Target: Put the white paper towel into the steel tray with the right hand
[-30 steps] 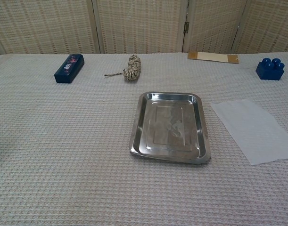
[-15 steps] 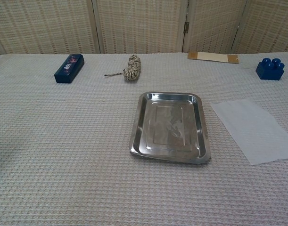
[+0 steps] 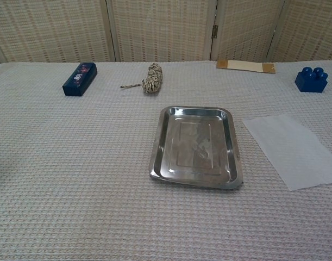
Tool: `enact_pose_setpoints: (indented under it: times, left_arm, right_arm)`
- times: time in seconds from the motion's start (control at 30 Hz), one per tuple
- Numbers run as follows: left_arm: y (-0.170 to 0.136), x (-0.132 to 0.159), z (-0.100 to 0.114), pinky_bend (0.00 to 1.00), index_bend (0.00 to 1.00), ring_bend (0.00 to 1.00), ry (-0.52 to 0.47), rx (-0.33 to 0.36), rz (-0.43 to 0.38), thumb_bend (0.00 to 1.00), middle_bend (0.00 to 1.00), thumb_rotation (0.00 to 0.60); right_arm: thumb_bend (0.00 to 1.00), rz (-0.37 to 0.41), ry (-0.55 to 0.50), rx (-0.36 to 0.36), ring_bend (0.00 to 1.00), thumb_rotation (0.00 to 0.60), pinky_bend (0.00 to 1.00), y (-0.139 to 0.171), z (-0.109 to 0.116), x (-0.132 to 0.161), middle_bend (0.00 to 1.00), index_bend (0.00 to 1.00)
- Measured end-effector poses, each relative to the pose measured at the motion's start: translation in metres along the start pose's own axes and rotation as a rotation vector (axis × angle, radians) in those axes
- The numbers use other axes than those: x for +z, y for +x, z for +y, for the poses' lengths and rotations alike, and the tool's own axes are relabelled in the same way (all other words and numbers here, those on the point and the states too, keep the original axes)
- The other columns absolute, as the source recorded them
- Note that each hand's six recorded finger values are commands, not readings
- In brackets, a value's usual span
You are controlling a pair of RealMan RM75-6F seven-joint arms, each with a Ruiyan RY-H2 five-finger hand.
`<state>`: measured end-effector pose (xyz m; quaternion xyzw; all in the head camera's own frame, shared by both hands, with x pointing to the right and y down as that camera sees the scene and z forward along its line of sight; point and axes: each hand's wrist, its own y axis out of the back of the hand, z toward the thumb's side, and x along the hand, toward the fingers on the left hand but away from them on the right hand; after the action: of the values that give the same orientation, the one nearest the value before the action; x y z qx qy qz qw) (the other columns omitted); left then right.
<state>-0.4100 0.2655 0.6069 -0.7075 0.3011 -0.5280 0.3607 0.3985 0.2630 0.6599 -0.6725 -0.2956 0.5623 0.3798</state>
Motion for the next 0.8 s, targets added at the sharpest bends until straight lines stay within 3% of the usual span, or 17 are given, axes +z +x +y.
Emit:
enact_pose_setpoints:
  times: [0.33, 0.4, 0.47, 0.8]
  left_arm:
    - [-0.001, -0.007, 0.002, 0.00, 0.00, 0.00, -0.009, 0.006, 0.024, 0.43, 0.00, 0.600]
    - [-0.001, -0.007, 0.002, 0.00, 0.00, 0.00, -0.009, 0.001, 0.026, 0.46, 0.00, 0.600]
    - [0.000, -0.008, 0.001, 0.00, 0.00, 0.00, -0.009, -0.004, 0.027, 0.52, 0.00, 0.600]
    - [0.003, -0.012, 0.000, 0.00, 0.00, 0.00, -0.017, -0.010, 0.036, 0.53, 0.00, 0.600]
  right_arm:
    - [0.27, 0.036, -0.023, 0.002, 0.00, 0.600, 0.00, -0.028, -0.027, 0.012, 0.00, 0.34]
    - [0.27, 0.044, -0.019, 0.004, 0.00, 0.600, 0.00, -0.033, -0.031, 0.014, 0.00, 0.35]
    - [0.27, 0.054, -0.027, 0.007, 0.00, 0.600, 0.00, -0.037, -0.034, 0.018, 0.00, 0.36]
    - [0.32, 0.060, -0.037, -0.002, 0.00, 0.600, 0.00, -0.049, -0.037, 0.022, 0.00, 0.37]
